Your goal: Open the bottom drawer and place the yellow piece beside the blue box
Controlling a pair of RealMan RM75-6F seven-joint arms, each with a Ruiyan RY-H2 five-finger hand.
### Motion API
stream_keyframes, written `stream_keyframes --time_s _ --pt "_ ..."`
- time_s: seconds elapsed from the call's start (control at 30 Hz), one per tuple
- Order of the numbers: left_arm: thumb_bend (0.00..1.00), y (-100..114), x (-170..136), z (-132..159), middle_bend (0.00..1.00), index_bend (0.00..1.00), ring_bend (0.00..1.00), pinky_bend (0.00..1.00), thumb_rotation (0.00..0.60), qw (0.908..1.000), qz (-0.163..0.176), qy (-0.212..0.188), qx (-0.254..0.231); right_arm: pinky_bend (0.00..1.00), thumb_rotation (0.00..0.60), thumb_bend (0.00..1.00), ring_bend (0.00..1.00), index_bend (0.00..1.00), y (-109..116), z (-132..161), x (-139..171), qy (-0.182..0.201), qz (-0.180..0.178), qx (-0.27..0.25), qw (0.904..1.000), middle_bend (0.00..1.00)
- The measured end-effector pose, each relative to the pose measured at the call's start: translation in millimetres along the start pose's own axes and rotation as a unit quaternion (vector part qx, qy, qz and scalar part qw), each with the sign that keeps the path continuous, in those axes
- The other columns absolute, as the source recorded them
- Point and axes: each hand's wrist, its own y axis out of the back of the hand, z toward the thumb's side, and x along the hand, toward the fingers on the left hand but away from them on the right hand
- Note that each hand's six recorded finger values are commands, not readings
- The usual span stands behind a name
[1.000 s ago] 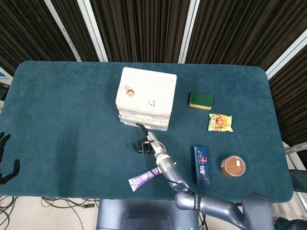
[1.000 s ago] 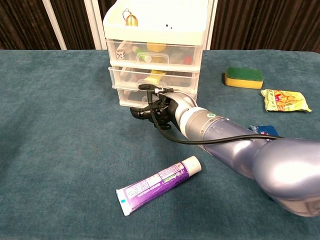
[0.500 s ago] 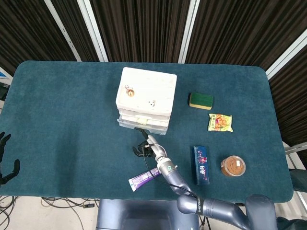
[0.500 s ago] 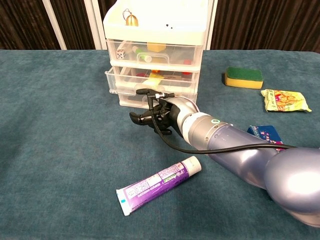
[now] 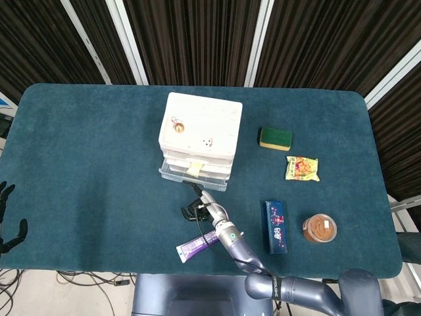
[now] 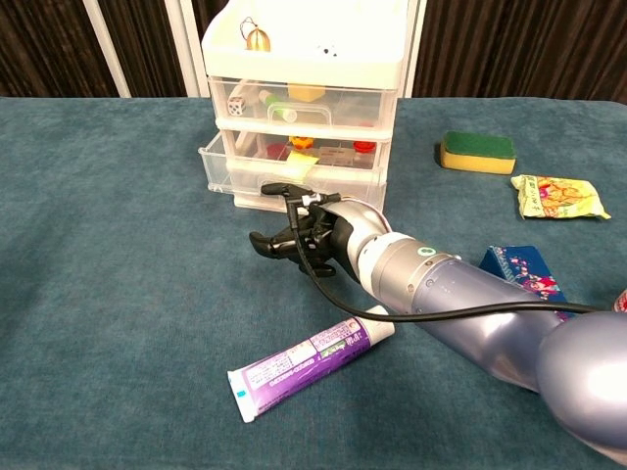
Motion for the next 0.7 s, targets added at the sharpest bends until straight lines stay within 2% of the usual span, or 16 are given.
stream_keyframes --time_s 0.7 --pt "0.48 0 0 0 0.0 0.07 0.0 0.0 0.6 1.0 0.0 0.0 0.002 1.0 0.6 0.5 0.98 0.14 -11 -4 13 0.003 0.019 0.001 0.9998 0.97"
